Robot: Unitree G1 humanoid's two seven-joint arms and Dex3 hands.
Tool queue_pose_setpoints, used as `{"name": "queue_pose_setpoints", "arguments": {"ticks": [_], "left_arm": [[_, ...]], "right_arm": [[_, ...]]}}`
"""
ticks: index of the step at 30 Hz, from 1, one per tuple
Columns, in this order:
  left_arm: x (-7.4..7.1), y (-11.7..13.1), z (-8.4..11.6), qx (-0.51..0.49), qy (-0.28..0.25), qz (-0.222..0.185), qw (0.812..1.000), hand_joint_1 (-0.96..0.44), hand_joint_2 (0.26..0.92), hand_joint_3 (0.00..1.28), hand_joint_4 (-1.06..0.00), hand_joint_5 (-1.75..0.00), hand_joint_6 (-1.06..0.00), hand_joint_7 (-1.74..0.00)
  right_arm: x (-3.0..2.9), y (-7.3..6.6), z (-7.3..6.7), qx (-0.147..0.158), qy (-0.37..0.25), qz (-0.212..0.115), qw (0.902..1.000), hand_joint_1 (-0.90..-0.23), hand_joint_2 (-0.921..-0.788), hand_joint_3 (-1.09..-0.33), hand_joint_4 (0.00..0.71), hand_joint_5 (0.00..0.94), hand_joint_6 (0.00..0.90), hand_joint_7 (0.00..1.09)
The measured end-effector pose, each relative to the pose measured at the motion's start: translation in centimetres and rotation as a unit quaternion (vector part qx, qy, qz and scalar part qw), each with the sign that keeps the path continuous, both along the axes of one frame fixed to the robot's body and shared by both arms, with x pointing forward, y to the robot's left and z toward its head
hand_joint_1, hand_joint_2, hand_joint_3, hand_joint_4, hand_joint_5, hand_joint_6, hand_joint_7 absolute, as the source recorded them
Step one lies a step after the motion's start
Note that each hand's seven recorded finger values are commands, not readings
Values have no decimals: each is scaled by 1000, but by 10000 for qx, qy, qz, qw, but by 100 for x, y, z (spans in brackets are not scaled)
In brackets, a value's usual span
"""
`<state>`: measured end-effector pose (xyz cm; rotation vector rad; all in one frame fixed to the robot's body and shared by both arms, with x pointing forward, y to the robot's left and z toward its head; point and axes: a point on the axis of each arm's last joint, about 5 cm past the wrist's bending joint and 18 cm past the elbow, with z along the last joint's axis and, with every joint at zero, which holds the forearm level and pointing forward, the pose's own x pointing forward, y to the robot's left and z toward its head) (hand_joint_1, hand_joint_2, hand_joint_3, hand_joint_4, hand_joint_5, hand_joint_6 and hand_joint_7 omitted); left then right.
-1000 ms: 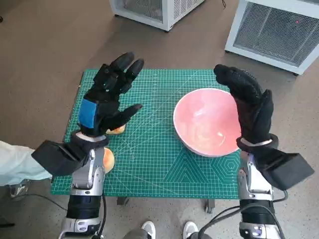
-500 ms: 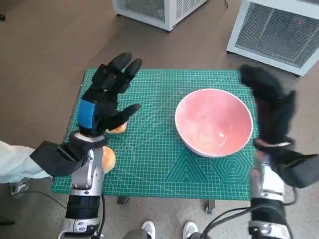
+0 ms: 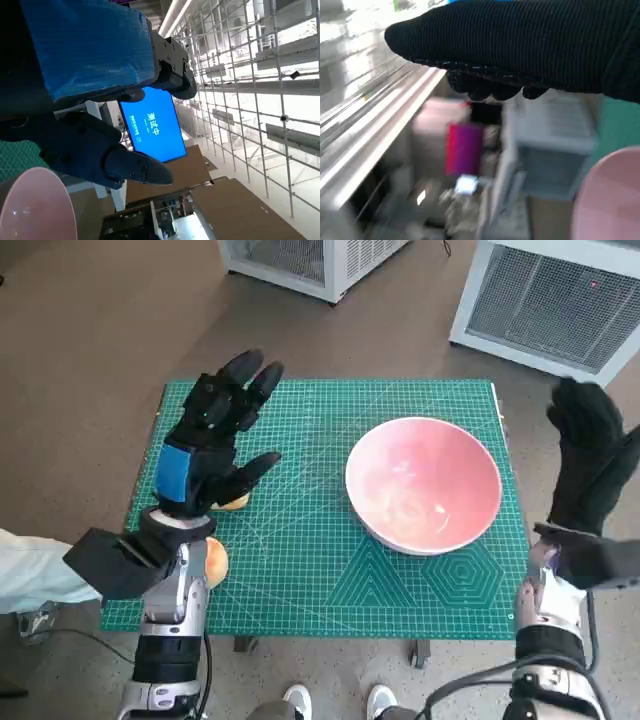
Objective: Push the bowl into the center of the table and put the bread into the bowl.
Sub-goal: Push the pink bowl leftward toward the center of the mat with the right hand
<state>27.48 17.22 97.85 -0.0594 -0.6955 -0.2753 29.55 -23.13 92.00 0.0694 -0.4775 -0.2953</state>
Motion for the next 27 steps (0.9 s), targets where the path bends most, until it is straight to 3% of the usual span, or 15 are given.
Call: {"name": "queue_pose_setpoints", "arguments": {"ticks": [6,13,27], "left_arm": [[1,4,0,20,6,-15,10000,-530,921,144,-410,-1,-287,-407],[5,13,-2,37,73,-55,10000,-522,921,145,-402,0,-275,-395],[-35,60,1,28,80,-117,9999,-508,921,170,-369,0,-265,-364]], "right_arm": [[15,37,-111,265,519,24,9983,-570,-921,-874,238,1,132,366],[46,131,-190,597,983,219,9931,-580,-921,-884,232,2,139,350],[161,512,-246,1413,1593,972,9722,-571,-921,-908,240,0,189,288]]}}
